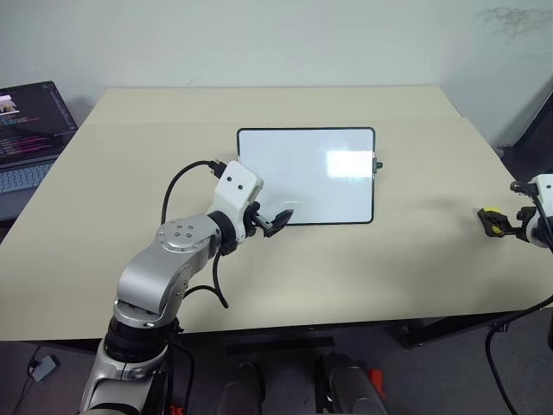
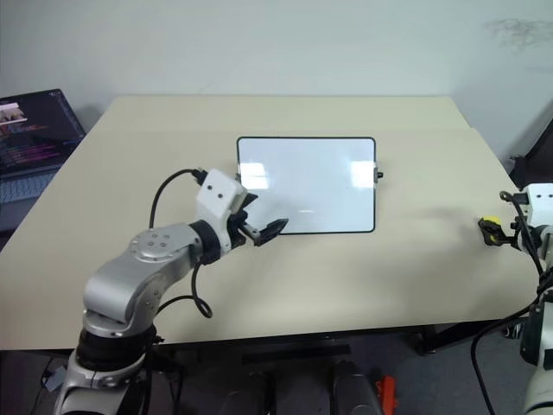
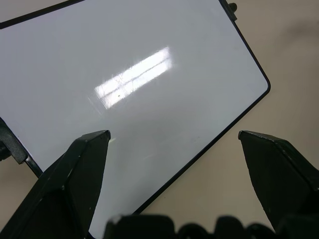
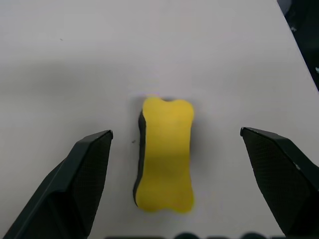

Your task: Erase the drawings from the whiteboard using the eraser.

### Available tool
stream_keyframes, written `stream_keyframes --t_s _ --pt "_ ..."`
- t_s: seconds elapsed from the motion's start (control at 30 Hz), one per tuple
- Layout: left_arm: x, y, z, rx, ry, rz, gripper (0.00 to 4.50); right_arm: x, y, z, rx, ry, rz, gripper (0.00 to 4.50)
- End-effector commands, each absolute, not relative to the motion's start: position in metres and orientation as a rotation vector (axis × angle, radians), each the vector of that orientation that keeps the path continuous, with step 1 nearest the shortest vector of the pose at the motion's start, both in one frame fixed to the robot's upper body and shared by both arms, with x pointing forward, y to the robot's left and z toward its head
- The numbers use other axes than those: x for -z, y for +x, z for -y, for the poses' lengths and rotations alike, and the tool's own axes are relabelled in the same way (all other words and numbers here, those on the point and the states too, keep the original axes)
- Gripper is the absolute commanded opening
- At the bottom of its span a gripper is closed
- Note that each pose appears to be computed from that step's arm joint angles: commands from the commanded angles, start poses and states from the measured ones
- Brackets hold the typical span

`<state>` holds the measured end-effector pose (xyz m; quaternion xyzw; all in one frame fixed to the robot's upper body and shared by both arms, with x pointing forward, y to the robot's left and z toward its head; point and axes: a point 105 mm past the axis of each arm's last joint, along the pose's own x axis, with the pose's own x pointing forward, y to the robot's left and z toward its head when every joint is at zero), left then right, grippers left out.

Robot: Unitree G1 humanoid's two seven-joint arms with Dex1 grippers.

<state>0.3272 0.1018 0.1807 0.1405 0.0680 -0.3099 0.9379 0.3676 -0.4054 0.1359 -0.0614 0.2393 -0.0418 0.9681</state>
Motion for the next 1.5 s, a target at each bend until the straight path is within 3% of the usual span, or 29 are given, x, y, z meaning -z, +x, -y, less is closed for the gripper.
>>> stream_keyframes --t_s 0.03,0.17,0.37,0.9,1.2,1.5 --pt "-0.193 0.327 -0.101 0.635 0.298 -0.088 4.5 -0.185 0.377 0.403 0.074 -0.166 -0.349 4.48" --pt "-0.194 0.328 -0.103 0.622 0.298 -0.085 4.5 -0.214 0.393 0.368 -0.018 -0.127 -0.214 4.48" --pt "-0.195 0.329 -0.108 0.604 0.299 -0.08 4.5 -0.225 0.402 0.316 -0.115 -0.103 -0.101 4.48" --pt "-0.201 0.332 -0.139 0.505 0.258 -0.073 4.5 -0.18 0.412 0.26 -0.102 0.029 -0.038 4.48" --pt "-0.209 0.348 -0.208 0.143 0.084 0.013 4.5 -0.163 0.416 0.242 -0.093 0.05 -0.023 4.48" --pt "-0.191 0.351 -0.229 0.049 0.028 0.053 4.5 -0.154 0.417 0.246 -0.021 0.105 0.017 4.48"
